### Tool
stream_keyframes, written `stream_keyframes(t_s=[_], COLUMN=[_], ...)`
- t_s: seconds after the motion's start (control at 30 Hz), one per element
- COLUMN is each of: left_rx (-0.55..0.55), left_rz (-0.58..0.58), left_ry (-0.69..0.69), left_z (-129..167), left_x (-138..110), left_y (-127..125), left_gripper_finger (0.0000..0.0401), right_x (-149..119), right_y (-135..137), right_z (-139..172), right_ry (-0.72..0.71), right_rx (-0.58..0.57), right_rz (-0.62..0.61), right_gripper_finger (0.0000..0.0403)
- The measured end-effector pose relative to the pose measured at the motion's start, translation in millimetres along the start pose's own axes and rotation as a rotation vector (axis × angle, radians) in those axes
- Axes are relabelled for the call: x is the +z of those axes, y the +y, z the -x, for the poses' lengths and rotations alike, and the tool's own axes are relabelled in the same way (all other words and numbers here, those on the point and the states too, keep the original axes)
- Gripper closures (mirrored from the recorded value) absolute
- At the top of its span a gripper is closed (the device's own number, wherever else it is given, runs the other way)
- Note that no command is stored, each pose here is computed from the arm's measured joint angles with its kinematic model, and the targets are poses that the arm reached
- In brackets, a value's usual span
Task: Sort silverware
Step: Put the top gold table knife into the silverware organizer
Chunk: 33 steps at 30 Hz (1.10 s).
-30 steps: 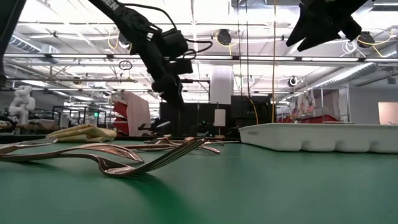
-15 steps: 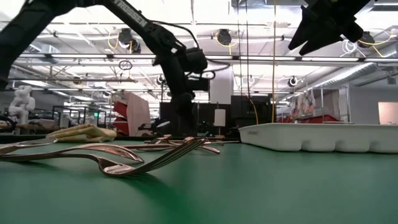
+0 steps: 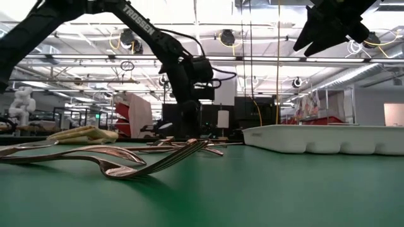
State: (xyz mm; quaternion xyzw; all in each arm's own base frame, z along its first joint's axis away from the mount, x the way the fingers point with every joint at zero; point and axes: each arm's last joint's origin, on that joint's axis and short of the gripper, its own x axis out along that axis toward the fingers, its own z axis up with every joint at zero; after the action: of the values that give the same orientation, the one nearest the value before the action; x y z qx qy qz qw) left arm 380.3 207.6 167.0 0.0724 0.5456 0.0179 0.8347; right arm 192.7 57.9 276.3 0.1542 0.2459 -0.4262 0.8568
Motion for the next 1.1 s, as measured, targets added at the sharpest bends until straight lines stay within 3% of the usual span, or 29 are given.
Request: stream_keyframes(t_s=[0.53, 0.7, 0.93, 1.1], left_rx=[-0.045, -0.009, 0.017, 0.017], left_rz=[0.084, 0.054, 0.116, 0.131], left_ry=[0.089, 0.112, 0.108, 0.114], left_z=[-29, -32, -31, -28], left_x=[-17, -16, -20, -17], left_y=[4, 3, 12, 13], left_gripper_finger=[0.0231, 0.0284, 0.0391, 0.0397], right_x=[0, 1, 1, 1], right_y=[1, 2, 2, 3], right_z=[0, 0, 0, 0], right_ry=[-0.003, -0.004, -0.005, 0.011], right_rx=[0.008, 0.01, 0.017, 0.029], right_rz=[-0.015, -0.018, -0.027, -0.033], right_gripper_finger=[0.0215, 0.0215, 0.0215, 0.0215])
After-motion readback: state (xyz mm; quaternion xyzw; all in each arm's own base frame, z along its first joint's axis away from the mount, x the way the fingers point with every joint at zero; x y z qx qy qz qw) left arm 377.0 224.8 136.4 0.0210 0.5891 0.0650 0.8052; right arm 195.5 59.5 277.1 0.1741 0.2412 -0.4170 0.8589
